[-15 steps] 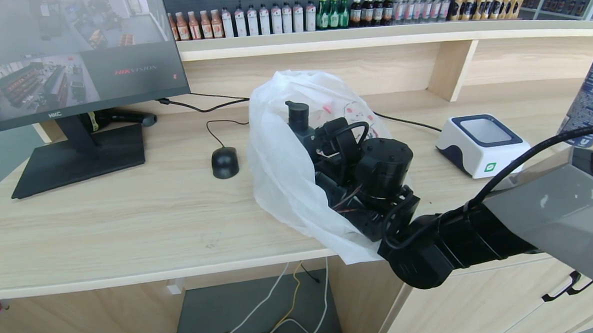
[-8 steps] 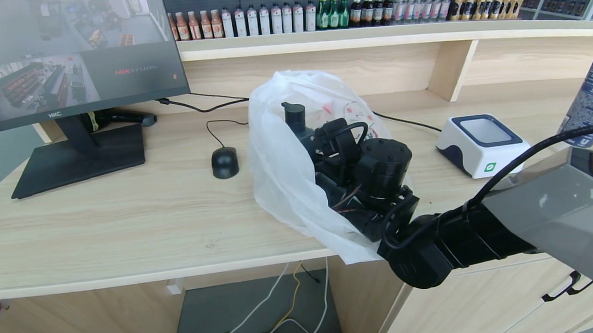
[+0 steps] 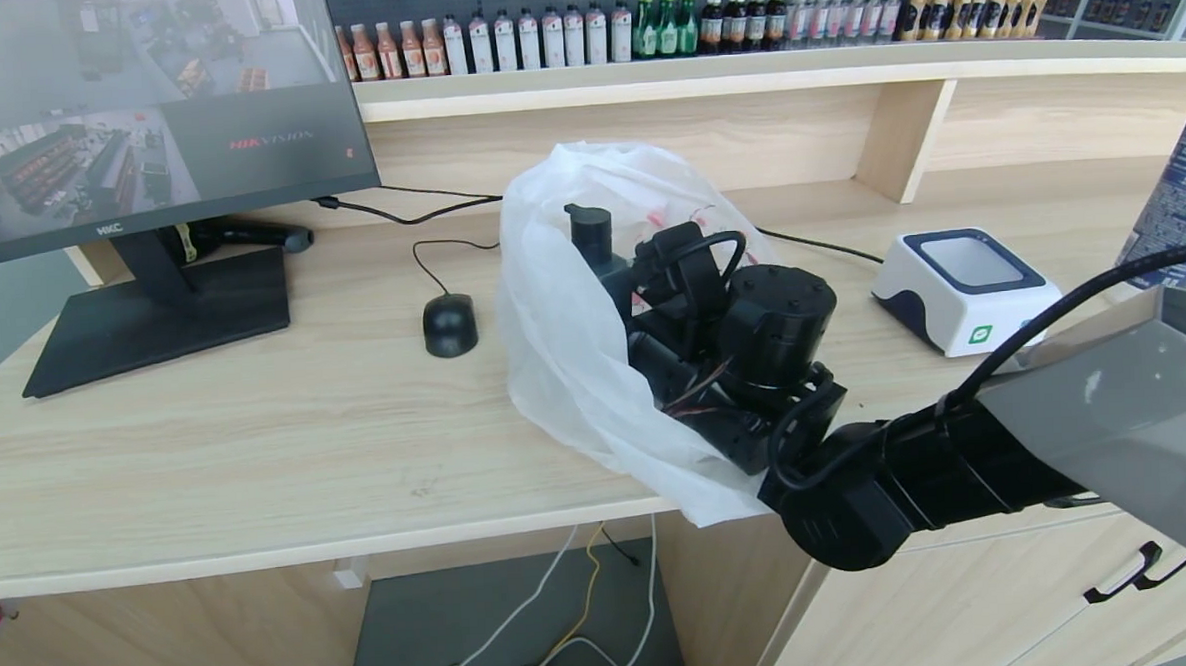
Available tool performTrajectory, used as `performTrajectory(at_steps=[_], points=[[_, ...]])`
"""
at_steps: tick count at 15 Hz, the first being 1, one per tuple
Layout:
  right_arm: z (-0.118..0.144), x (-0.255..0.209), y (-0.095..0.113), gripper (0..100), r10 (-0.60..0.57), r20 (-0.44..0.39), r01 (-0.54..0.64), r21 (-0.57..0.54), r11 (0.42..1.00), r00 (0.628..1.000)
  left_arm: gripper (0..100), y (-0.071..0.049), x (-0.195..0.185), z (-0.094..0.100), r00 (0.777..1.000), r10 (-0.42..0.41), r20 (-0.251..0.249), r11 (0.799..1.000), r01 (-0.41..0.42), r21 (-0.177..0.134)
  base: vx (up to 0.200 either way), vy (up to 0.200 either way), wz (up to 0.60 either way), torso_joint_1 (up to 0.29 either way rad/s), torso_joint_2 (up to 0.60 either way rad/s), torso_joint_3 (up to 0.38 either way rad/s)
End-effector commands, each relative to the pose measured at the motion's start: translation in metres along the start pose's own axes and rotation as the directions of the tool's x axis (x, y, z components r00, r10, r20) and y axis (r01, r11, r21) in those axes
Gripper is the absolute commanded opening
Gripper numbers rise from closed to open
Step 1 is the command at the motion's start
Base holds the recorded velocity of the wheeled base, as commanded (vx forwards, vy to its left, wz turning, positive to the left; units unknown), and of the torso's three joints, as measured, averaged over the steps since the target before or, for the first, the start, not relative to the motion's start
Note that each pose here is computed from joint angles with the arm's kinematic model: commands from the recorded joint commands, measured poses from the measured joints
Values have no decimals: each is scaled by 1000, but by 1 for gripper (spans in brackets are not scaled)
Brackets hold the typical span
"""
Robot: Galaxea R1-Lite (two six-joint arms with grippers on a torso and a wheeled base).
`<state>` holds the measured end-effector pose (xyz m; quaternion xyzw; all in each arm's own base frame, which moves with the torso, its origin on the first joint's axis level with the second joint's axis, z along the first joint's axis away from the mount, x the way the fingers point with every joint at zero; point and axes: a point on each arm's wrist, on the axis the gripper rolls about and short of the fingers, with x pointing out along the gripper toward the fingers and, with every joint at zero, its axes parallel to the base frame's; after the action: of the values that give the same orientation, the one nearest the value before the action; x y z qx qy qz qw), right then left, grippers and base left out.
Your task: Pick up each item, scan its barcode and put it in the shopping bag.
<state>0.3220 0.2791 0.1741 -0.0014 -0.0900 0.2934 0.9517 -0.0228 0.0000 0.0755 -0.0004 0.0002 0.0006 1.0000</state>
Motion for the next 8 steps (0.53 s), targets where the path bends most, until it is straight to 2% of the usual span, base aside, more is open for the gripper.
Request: performTrajectory(at_steps=[1,8], points=[[8,-2,0,100,3,19,-3,-5,1000,1000,100,0,0,0,1000,0,0,1000,0,-1,0,0,0,0,0,0],[37,-14,-3,100,0,76,2,-28,1000,997,100,0,0,0,1000,0,-1,1000,0,-1,0,0,0,0,0,0]])
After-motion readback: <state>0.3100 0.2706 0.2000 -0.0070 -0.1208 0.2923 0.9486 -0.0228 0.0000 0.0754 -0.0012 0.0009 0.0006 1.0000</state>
